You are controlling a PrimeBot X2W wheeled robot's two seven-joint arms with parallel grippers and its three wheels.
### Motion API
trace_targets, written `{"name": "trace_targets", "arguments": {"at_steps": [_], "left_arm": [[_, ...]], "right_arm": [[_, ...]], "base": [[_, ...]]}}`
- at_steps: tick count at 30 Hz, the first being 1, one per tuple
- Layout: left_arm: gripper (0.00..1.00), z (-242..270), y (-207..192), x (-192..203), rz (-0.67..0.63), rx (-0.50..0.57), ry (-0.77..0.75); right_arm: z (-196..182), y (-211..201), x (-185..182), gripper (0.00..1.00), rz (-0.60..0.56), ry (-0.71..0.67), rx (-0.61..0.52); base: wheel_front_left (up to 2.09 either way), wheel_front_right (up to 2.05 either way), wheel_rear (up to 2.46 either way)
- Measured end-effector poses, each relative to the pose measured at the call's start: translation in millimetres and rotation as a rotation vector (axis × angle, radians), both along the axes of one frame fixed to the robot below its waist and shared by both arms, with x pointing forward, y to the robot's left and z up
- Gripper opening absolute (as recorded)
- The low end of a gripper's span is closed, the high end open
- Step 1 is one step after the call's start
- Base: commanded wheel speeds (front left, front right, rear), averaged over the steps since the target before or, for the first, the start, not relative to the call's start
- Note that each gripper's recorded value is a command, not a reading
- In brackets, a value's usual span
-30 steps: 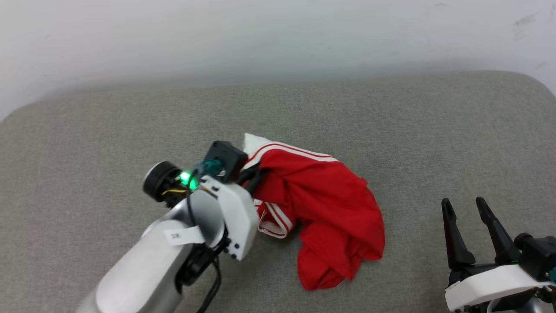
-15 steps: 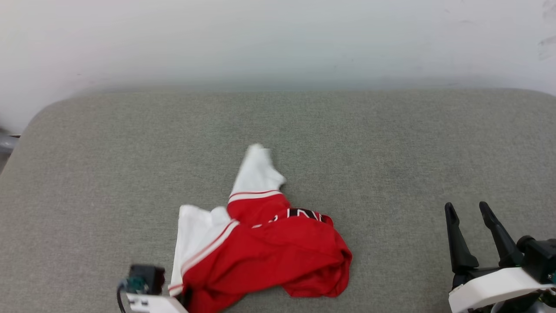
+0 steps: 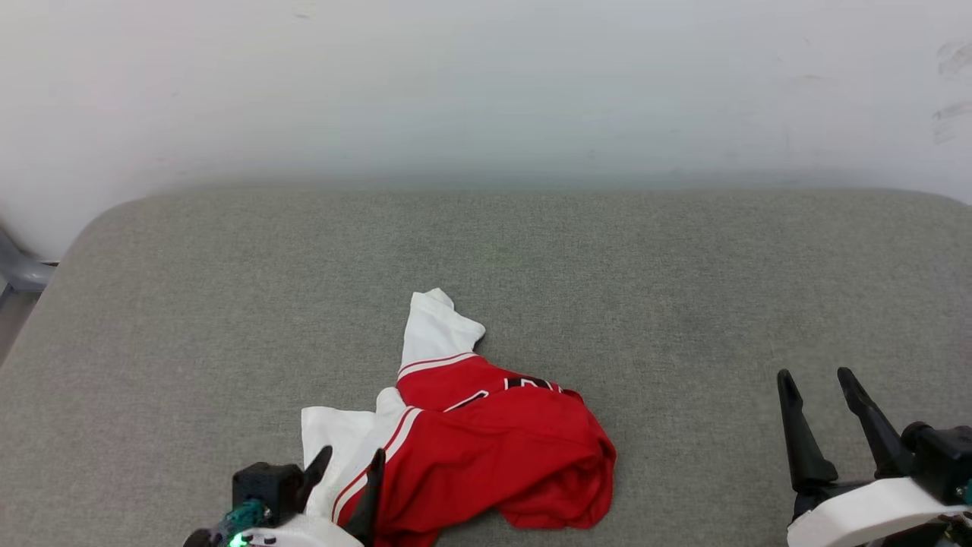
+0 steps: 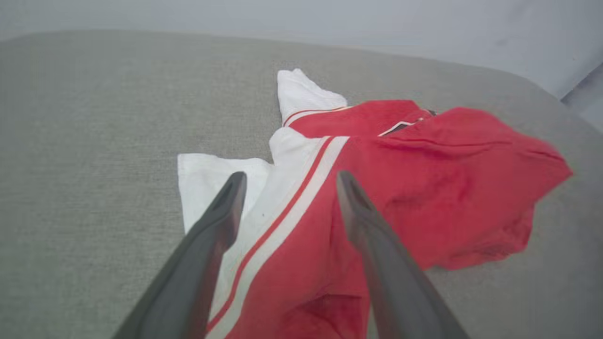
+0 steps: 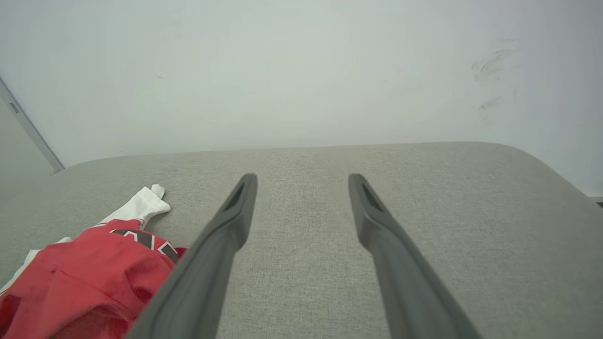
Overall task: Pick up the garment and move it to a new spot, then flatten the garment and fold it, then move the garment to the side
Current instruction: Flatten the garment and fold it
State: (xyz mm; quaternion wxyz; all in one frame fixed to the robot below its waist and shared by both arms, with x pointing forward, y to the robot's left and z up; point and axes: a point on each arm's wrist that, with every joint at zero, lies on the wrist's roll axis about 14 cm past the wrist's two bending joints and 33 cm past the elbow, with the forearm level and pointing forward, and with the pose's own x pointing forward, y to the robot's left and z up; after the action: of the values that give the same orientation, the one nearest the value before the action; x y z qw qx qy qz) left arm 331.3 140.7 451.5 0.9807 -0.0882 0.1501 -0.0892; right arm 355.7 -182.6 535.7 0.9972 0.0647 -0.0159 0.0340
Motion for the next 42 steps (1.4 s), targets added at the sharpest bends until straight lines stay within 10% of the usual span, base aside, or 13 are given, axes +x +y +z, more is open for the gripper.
{"name": "trace_targets", "arguments": {"at_steps": [17, 30, 42], "left_arm": [[1.00, 83.1, 15.0, 29.8, 0.107, -0.015, -0.381], [1.00, 79.7, 31.8, 46.5, 0.184, -0.035, -0.381], [1.00, 59.3, 55.8, 45.2, 0.274, -0.018, -0.327]], "right_arm": [[-41.0, 9.0, 10.6, 1.00, 0.038, 0.206, 0.080], [-71.9, 135.8, 71.3, 1.00, 0.537, 0.521, -0.072], [-161.2, 172.7, 38.4, 1.00, 0.820, 0.936, -0.342]], "base": [[0.00, 0.00, 0.00], [0.00, 0.00, 0.00], [0.00, 0.00, 0.00]]}}
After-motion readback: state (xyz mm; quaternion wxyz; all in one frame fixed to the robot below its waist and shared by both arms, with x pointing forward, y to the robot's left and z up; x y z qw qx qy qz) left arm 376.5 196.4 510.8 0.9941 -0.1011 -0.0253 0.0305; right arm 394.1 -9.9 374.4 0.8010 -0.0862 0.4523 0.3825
